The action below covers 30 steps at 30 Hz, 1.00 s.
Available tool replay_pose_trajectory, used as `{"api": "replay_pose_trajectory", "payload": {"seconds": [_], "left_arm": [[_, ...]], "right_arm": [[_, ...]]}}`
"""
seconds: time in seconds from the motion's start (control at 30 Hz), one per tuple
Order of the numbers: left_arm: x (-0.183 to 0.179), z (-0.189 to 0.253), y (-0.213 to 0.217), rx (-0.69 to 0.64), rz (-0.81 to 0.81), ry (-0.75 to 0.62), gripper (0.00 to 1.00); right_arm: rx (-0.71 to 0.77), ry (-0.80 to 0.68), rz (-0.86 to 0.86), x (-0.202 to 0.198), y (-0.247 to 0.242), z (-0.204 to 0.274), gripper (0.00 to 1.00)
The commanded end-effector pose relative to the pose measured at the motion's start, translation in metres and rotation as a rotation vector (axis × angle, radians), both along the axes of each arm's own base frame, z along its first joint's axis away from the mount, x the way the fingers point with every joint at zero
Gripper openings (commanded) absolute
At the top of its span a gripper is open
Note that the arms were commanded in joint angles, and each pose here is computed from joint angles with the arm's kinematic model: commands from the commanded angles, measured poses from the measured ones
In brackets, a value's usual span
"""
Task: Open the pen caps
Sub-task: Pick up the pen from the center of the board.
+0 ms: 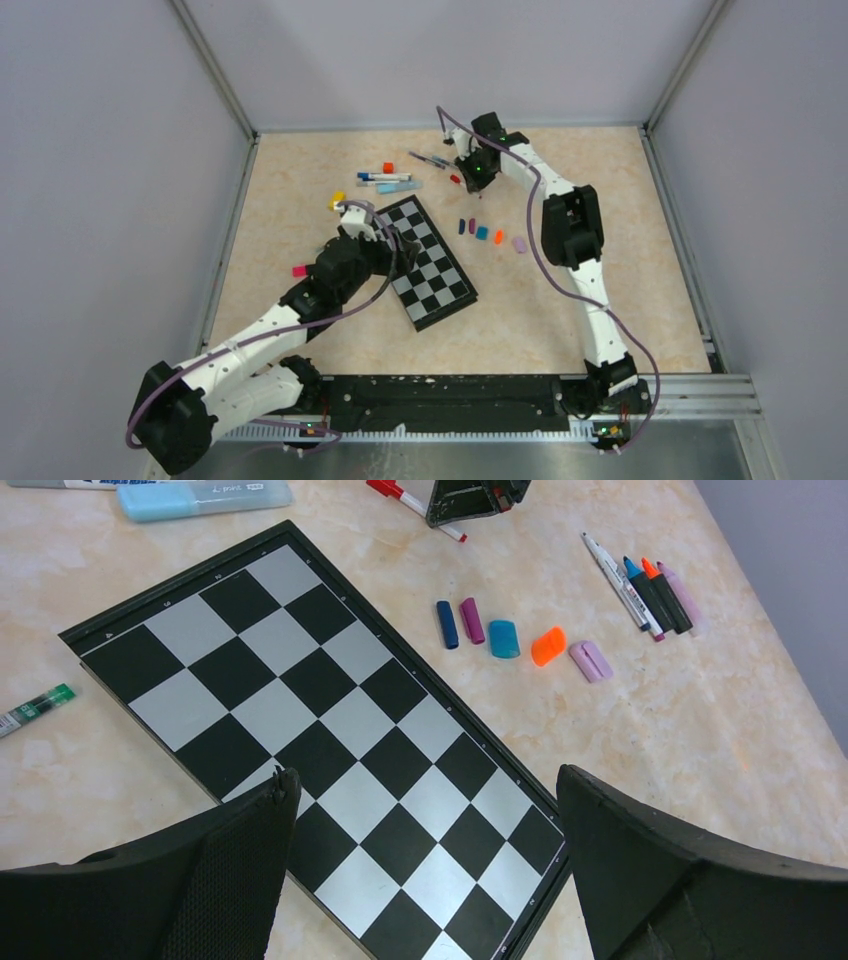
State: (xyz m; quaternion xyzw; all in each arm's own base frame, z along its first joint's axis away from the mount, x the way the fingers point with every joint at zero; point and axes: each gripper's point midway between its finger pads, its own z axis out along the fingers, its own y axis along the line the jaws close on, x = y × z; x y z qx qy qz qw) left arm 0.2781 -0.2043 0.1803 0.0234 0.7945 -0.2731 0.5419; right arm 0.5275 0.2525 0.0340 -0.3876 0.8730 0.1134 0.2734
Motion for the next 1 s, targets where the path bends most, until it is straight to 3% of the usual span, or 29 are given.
{"api": "replay_pose_trajectory", "payload": {"seconds": [0.0,0.13,0.27,0.37,0.53,0.7,0.97], "left_arm": [[-0.001,0.012,0.003,-0.03,0.006,-0.037,0.99],[-0.004,0.016,-0.001,-0.074,-0.009,-0.034,0.99],[-0.01,0.019,-0.005,-0.126,-0.03,-0.03,0.99],[-0.014,0.018,-0.007,-0.165,-0.04,-0.022,0.99],[-0.02,0.026,-0.012,-0.226,-0.068,-0.017,0.99],[-0.027,0.035,-0.019,-0.293,-0.102,-0.005,0.99],[-0.035,0.057,-0.04,-0.471,-0.204,-0.017,0.99]], "right_arm": [[-0.057,-0.006,0.003,0.0,-0.003,-0.002,0.05],[-0.109,0.017,-0.002,-0.005,-0.013,-0.01,0.04],[-0.148,0.036,0.01,-0.012,-0.02,-0.012,0.2],[-0.16,0.051,0.021,-0.017,-0.024,-0.013,0.17],[-0.139,0.087,0.019,-0.022,-0.028,-0.018,0.0],[-0.057,0.062,-0.005,-0.009,-0.034,0.005,0.0],[0.198,-0.045,0.03,-0.019,-0.033,0.094,0.0]]}}
